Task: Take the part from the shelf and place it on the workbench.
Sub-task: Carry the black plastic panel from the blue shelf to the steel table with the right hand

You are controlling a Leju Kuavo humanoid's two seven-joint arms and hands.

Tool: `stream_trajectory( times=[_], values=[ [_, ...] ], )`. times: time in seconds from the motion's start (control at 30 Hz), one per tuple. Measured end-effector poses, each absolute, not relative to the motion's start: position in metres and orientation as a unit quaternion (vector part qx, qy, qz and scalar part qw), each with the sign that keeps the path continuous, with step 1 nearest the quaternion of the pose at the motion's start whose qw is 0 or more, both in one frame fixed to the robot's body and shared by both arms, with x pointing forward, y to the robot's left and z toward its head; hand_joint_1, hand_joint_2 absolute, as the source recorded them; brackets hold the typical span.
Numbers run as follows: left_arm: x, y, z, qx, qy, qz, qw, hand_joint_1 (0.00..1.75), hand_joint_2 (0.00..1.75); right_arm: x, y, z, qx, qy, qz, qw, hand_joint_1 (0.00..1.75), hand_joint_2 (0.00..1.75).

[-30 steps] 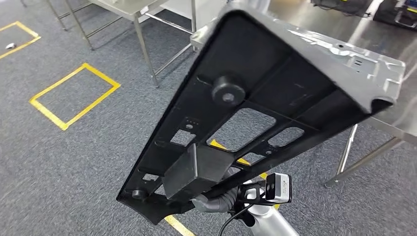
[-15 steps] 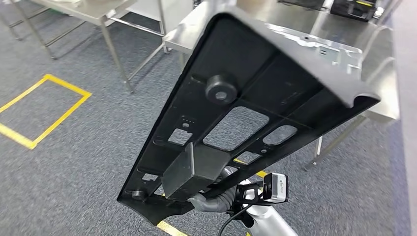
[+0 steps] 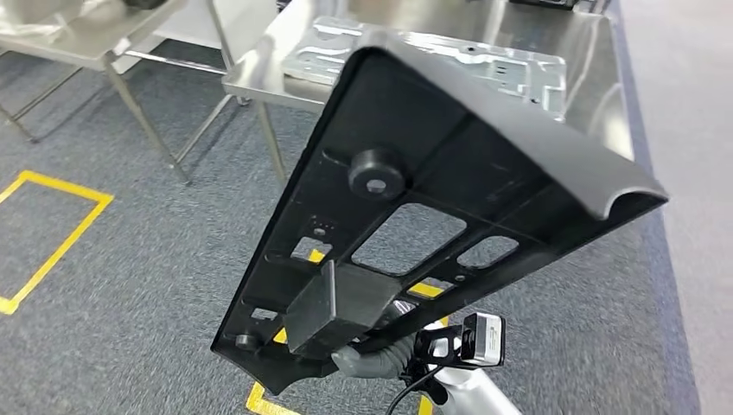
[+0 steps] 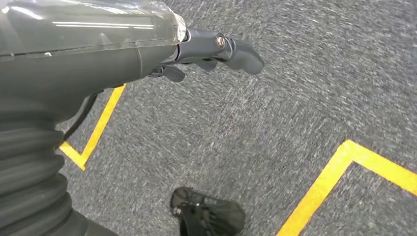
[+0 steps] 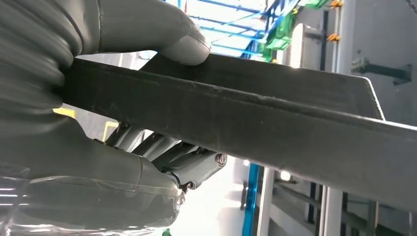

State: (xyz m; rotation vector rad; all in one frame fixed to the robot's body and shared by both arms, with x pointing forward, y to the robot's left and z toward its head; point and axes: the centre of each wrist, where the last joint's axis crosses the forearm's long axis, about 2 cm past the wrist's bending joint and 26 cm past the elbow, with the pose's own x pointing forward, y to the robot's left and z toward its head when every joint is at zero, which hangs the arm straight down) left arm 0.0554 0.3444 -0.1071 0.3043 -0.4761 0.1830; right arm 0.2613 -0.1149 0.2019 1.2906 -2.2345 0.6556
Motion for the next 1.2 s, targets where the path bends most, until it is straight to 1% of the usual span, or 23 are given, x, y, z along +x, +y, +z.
stream_trajectory(
  times=[0.5,1.2],
  values=[
    [0.0570,0.3418,-0.1072,0.140,-0.241,0.085,0.957,0.00,1.75,0.2601,-0.1104,0.2038,0.451,-0.822,0.257,0.234,1.69,1.75],
    [0.0547,0.3428,-0.1074,0.139,-0.241,0.084,0.957,0.00,1.75,0.2572,-0.1159,0.1976,0.449,-0.819,0.266,0.240,1.69,1.75]
  ],
)
